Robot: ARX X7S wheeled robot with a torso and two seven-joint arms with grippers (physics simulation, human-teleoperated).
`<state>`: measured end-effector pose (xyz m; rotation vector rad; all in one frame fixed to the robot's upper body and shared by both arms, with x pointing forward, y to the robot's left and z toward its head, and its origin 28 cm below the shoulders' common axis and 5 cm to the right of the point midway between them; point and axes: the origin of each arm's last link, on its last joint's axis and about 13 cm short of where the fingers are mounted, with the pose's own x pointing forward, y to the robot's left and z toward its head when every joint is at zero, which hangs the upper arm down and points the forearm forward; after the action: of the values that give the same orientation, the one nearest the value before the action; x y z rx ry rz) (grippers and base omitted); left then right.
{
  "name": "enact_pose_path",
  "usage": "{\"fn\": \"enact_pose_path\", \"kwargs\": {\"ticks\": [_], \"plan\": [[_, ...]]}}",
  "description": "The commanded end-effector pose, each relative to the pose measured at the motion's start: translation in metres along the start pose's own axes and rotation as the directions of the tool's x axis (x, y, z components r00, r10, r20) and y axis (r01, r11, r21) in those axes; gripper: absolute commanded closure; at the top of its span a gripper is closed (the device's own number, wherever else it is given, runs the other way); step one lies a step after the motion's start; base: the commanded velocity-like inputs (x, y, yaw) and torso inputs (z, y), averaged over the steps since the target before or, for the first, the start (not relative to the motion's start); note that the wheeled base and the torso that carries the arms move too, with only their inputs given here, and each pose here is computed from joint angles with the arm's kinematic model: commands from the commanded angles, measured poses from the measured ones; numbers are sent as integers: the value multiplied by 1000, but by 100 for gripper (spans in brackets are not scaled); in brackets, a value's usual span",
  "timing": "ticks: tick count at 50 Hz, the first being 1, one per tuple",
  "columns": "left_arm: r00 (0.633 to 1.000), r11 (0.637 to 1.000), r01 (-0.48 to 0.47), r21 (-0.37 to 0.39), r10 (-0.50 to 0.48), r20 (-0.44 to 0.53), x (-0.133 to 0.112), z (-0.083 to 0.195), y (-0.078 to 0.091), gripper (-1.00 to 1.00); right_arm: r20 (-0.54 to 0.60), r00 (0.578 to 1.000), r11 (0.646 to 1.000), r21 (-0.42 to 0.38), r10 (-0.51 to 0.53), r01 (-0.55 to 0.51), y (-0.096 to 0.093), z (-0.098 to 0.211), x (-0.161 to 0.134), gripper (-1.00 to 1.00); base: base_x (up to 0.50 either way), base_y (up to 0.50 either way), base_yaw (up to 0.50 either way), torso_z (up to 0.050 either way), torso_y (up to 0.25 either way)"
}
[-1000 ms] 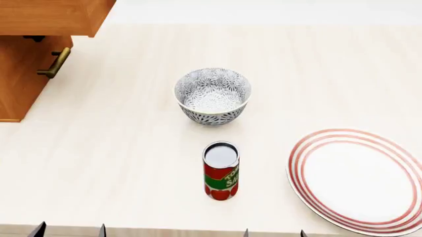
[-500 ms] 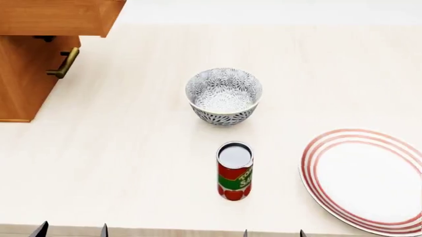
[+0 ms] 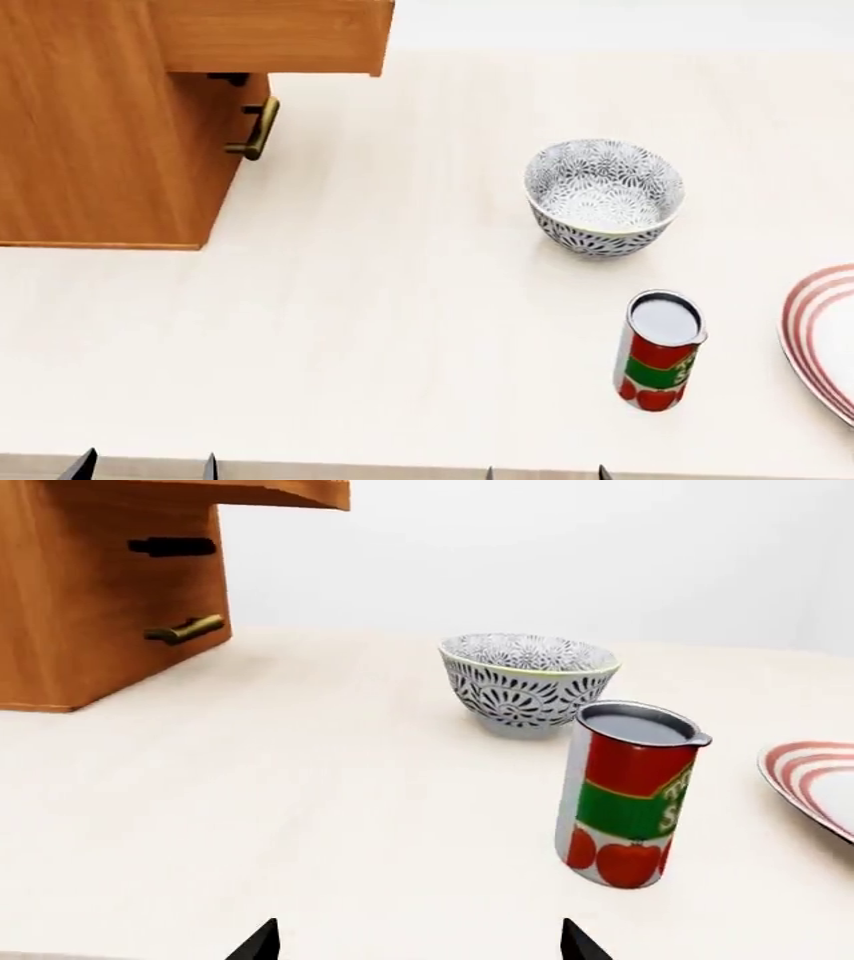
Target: Put the bowl on top of the cabinet.
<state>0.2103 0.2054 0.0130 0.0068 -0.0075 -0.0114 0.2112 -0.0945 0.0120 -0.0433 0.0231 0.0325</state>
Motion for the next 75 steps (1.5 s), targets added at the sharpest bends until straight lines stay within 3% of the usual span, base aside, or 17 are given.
{"fn": "enact_pose_path", "kwargs": {"ticks": [1,35,43,45,46,48,50,51,53,60,62,63,68,69,75], "plan": [[1000,1000,0,1,0,-1,0,0,0,-100,0,1000,1000,-5,6,-6,0,-1,0,-100,0,500,0,0,0],[1000,1000,1,1,-1,-6,0,0,0,-100,3,1000,1000,10,-15,15,-1,0,0,-100,0,500,0,0,0],[1000,1000,-8,18,9,-28,0,0,0,-100,-37,999,999,-32,-15,14,0,-2,2,-100,0,0,0,0,0],[999,1000,-7,-1,7,-53,0,3,0,-100,-54,999,1000,9,9,-8,1,4,2,-100,0,0,0,0,0],[999,1000,2,-1,-2,-48,-1,7,0,-100,-61,998,1000,-4,-3,3,0,7,3,-100,0,0,0,0,0],[999,1000,29,-11,-29,-22,-5,46,-1,-100,-14,1000,1000,4,7,-7,-3,53,2,-100,0,0,0,0,0],[999,1000,21,-13,-20,38,-5,78,1,-100,25,1000,1000,-24,-5,5,-6,83,1,-100,0,0,0,0,0],[995,1000,-4,-26,7,103,-4,112,5,-100,103,995,1000,-29,-4,7,-9,119,2,-100,0,0,0,0,0],[982,999,-13,-35,19,186,-10,136,5,-100,134,991,999,-45,11,-5,-9,147,-13,-100,0,0,0,0,0],[985,999,-8,-47,16,174,-14,119,3,-100,112,994,999,-52,8,-2,-6,122,-20,-100,0,0,0,0,0],[985,999,-20,-44,28,170,-16,113,3,-100,113,994,1000,-11,6,-5,-6,116,-24,-100,0,0,0,0,0],[980,998,-12,-56,23,199,-24,123,4,-100,189,982,999,-33,5,2,-6,125,-34,-100,160,0,0,0,0],[976,999,-10,-52,21,218,-27,129,2,-100,182,983,999,-38,15,-8,-5,129,-41,-100,488,0,0,0,0],[984,996,24,-87,-8,179,-45,106,6,-100,175,984,997,-78,12,1,0,118,-48,-100,500,0,0,0,0],[979,996,32,-81,-15,203,-52,105,5,-100,203,979,997,-77,17,-1,0,119,-48,-100,500,0,0,0,0]]}}
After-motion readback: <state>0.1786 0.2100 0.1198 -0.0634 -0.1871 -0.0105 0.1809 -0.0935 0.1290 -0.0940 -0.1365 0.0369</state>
